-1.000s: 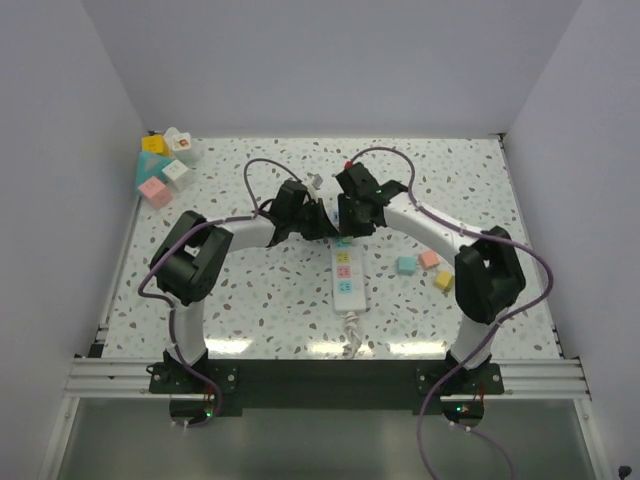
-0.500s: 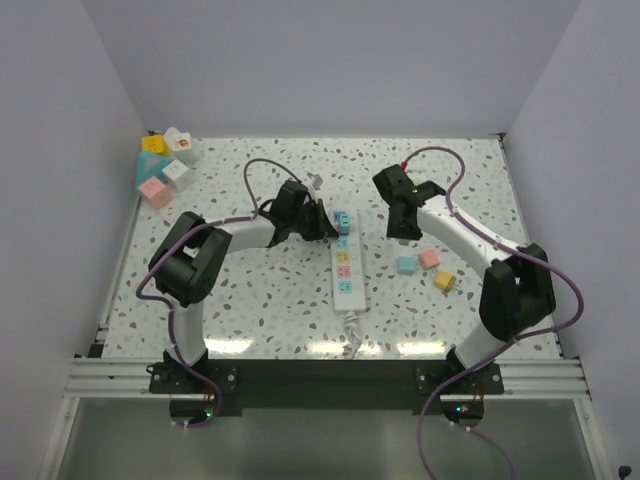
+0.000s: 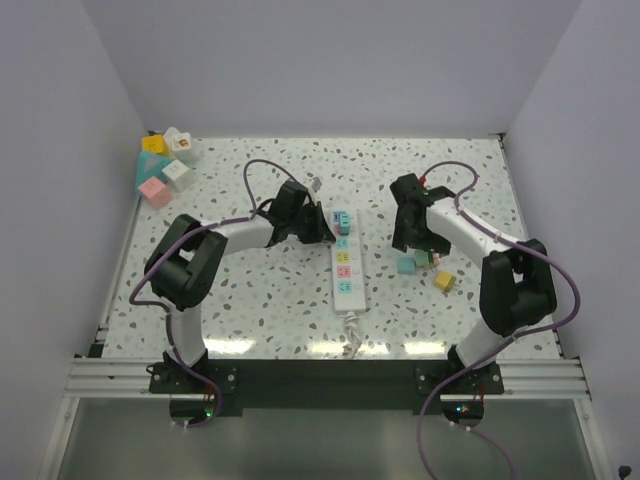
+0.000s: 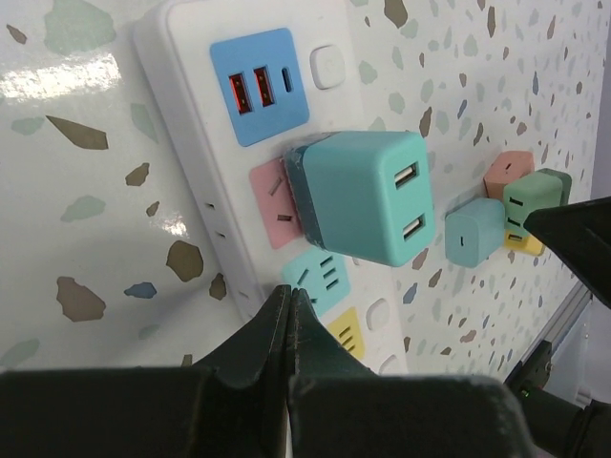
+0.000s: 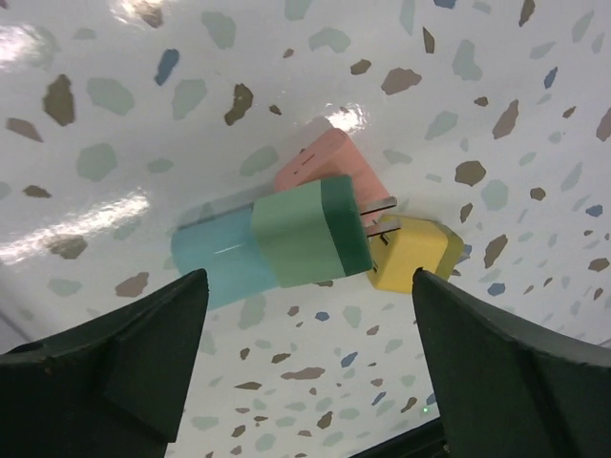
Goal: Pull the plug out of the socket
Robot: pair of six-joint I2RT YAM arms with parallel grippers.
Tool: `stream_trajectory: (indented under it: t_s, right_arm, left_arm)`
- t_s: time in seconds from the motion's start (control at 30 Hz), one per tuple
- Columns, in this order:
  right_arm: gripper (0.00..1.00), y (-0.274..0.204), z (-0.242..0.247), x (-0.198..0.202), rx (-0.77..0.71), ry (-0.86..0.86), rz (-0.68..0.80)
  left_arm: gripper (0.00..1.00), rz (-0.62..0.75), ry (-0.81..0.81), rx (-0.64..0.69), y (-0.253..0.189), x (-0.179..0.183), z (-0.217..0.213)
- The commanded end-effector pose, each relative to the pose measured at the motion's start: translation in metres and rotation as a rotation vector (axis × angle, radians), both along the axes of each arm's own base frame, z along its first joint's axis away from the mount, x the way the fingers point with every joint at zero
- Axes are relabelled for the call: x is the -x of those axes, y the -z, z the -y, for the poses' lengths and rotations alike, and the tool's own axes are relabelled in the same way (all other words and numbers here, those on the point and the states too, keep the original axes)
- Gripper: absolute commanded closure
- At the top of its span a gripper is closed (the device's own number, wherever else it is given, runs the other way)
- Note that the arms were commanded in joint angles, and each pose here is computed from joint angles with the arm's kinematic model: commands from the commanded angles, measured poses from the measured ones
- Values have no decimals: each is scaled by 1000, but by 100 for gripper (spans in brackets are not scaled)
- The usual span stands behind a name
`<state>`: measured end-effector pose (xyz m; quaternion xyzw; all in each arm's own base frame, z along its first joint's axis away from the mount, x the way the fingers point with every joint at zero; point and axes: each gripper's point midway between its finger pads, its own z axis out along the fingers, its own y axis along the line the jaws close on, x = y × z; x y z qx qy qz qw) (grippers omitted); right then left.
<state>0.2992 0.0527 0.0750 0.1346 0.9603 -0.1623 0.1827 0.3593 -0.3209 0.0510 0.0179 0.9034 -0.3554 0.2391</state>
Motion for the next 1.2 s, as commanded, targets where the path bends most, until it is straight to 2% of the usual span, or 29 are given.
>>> stream_trajectory:
  t_s: [0.0,0.13,0.27,0.53,0.7,0.93,0.97,1.1,1.17]
  right_arm:
    - [8,-47,-23,-29,-128,-44,167]
    - [8,-78,-80,-52,-369,-222,253]
    - [9,-87,-126,-73,-466,-333,276]
    - [19,-66,-193,-103,-546,-454,243]
    - [28,-34,-211,-112,-525,-464,166]
    - [58,-10,-208,-108,-467,-440,101]
    - [66,-8,-207,-107,-470,-441,93]
    - [83,-4,-207,-101,-476,-449,79]
    - [87,-2,-207,-99,-472,-459,76]
  left_arm:
    - [100,50,31,21,-24,5,4]
    - [100,65,20,32,-32,2,4]
    - [100,70,15,33,-33,0,4]
    - [100,65,3,21,-30,1,2]
    - [100,76,-6,14,-33,-1,0]
    - [100,102,-24,23,-41,-12,1]
    - [100,113,-23,33,-45,-15,3]
    - [100,132,0,91,-56,-23,16]
    - [100,126,21,117,-55,-23,24]
